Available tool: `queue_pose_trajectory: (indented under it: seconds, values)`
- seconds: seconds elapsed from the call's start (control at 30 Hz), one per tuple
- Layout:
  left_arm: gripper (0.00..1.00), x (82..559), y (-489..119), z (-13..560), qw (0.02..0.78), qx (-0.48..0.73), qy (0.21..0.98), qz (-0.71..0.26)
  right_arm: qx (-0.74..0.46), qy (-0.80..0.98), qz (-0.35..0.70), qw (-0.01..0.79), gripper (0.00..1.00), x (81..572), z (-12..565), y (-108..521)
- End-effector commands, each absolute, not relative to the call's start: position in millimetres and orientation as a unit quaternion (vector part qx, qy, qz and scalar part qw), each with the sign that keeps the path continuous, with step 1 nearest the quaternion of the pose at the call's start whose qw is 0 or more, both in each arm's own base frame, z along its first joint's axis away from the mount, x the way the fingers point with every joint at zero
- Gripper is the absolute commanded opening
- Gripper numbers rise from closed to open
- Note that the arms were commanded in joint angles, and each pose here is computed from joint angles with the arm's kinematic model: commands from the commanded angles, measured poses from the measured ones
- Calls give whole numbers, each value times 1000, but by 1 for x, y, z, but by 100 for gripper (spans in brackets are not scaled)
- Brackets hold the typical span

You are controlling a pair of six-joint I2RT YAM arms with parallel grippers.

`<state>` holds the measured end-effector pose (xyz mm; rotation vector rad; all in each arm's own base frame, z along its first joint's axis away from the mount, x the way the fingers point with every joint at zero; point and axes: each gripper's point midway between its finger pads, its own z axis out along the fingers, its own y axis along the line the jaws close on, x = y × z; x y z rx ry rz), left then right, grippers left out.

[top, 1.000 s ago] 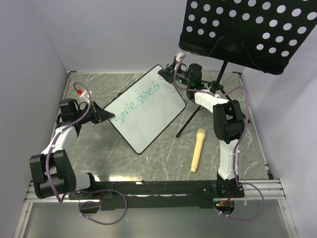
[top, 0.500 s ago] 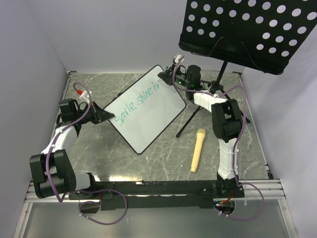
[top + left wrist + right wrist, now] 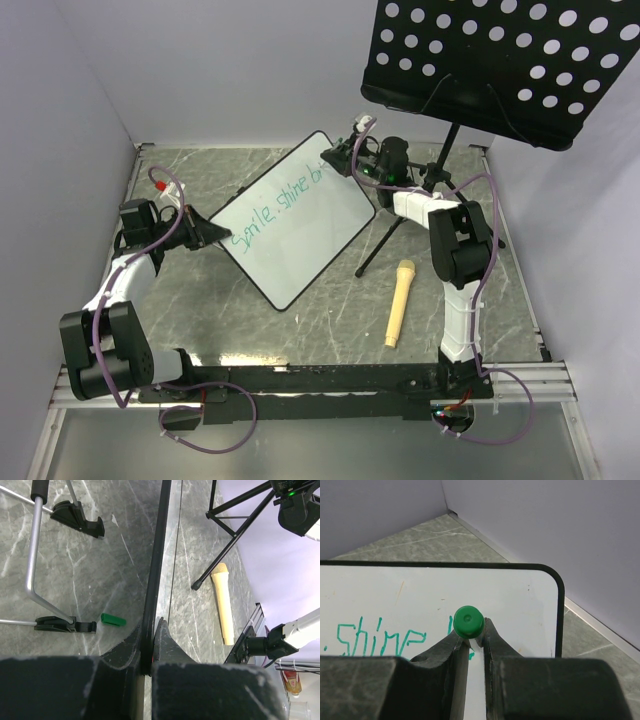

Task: Write a sentence on the whiteboard
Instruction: Pick up the sentence from the whiteboard.

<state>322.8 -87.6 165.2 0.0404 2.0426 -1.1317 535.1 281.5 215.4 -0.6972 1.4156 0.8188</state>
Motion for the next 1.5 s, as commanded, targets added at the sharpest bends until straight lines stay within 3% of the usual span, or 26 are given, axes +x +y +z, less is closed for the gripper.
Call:
queue_pose_trajectory:
  seconds: [0.0, 1.47]
  values:
    - [1, 344, -57, 138, 450, 57, 833, -317, -317, 572, 359, 666, 0, 524, 265, 279]
    - [1, 344, -58, 138, 450, 57, 832, -319, -307, 606, 330, 656, 0, 542, 235, 272]
